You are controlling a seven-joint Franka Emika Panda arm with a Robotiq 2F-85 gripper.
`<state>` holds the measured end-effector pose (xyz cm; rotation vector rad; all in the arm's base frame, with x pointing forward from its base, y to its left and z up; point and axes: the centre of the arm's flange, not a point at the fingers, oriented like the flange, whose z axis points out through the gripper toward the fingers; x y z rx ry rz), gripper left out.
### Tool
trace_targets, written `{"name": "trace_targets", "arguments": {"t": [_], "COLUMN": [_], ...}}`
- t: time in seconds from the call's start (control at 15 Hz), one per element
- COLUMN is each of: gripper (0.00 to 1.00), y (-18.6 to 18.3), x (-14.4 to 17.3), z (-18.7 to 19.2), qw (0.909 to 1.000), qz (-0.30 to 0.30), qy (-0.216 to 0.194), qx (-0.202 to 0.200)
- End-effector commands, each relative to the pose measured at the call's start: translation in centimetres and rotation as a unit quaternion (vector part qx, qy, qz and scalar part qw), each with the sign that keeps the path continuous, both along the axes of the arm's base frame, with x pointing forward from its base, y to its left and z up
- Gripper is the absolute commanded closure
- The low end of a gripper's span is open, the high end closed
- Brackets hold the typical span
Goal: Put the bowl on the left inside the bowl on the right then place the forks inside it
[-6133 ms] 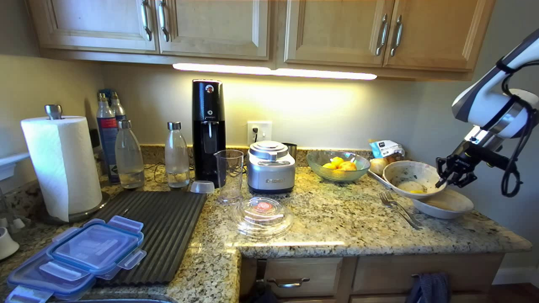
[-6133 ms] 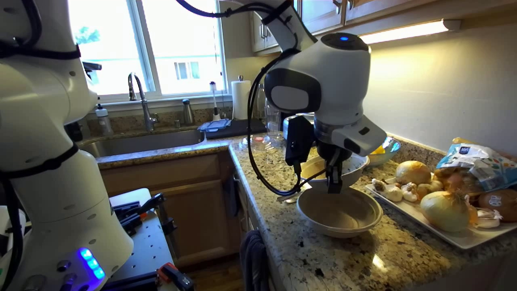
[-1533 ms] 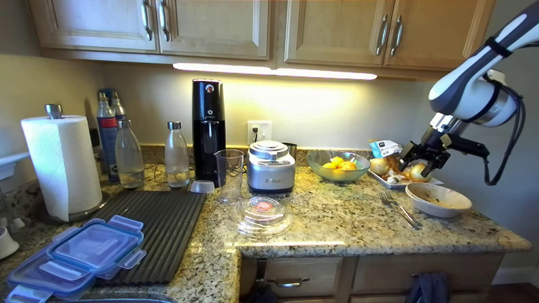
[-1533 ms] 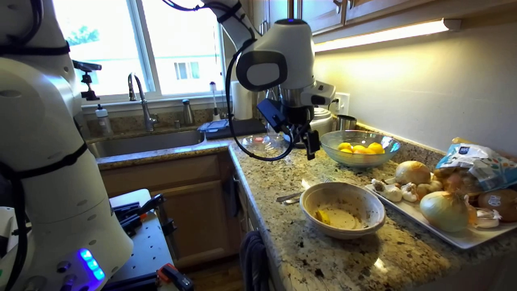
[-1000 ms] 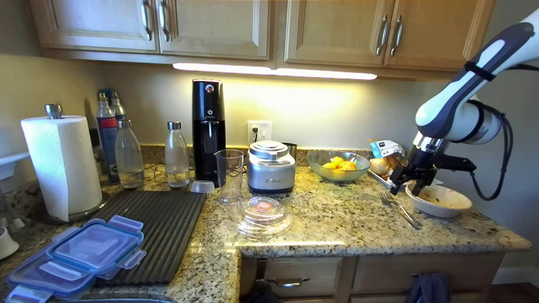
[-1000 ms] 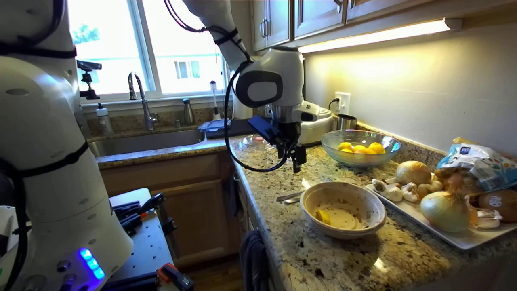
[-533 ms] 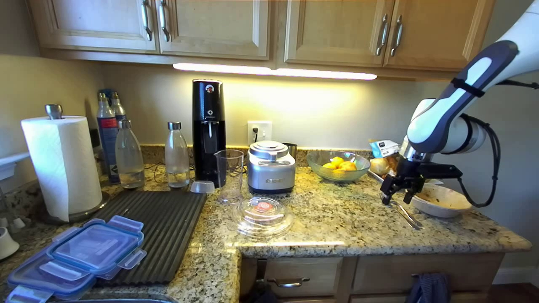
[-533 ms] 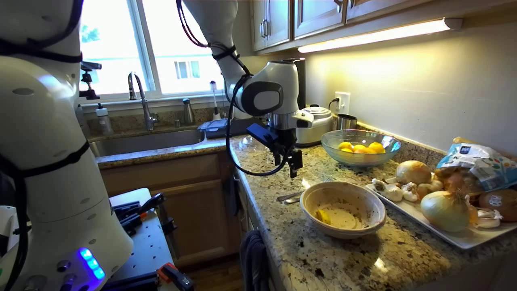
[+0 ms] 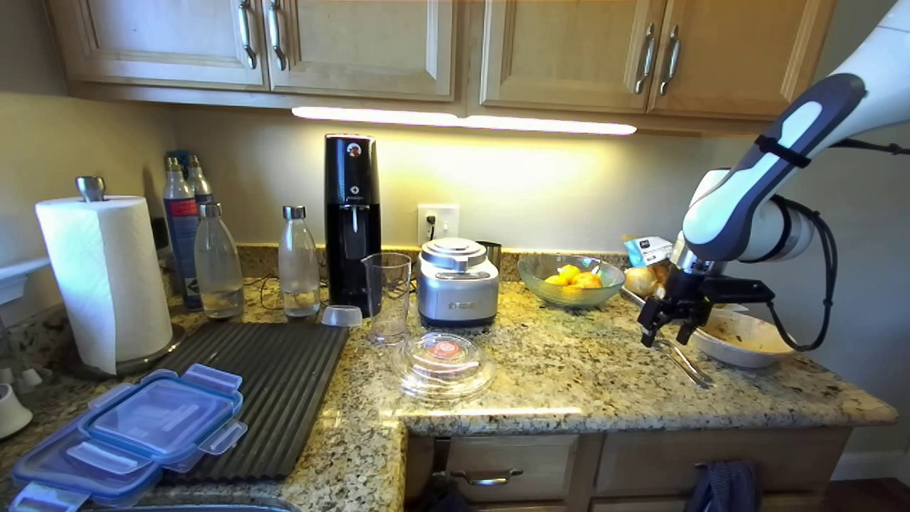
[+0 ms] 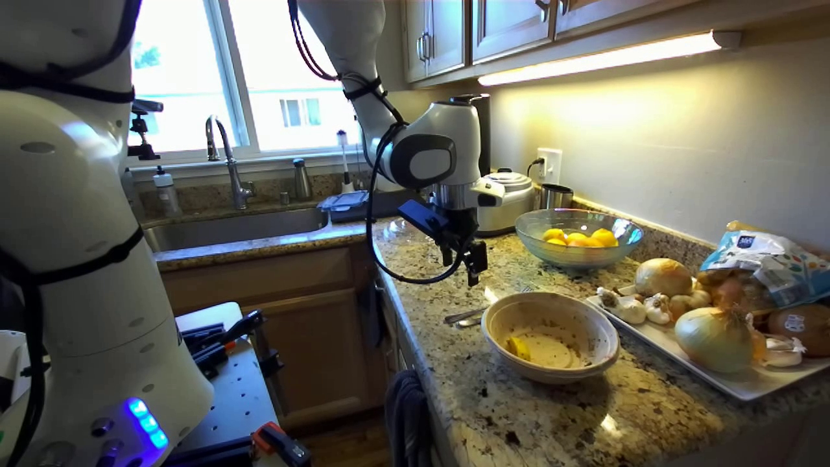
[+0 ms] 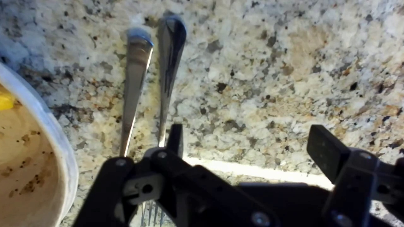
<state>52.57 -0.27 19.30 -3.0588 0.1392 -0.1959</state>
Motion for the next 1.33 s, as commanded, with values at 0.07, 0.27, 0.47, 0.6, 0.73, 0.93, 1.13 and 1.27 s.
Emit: {"name": "trace_targets", "arguments": {"t": [0.07,0.27,0.47,0.6,0.73,0.93,1.13,1.27], "gripper": [0.00,0.00,0.00,0.00,0.00,0.00,0.00,0.06], "y": [-0.7,-1.4,-2.2,-2.5,-2.8,-3.3,-3.6,-3.7], "x": [1.7,2.4,2.8,2.9,3.0,2.9,2.7,2.7], "z": [-1.9,-2.6,-3.5,-3.9,-4.3,-4.6,-4.6,-4.7], "qw": [0.9999,0.9999,0.9997,0.9997,0.9996,0.9995,0.9996,0.9995], "qz": [-0.009,-0.008,-0.009,-0.010,-0.011,-0.015,-0.018,-0.020], "qy": [0.008,0.012,0.019,0.021,0.023,0.024,0.022,0.023], "qx": [-0.002,-0.006,-0.012,-0.012,-0.011,-0.012,-0.009,-0.004]}}
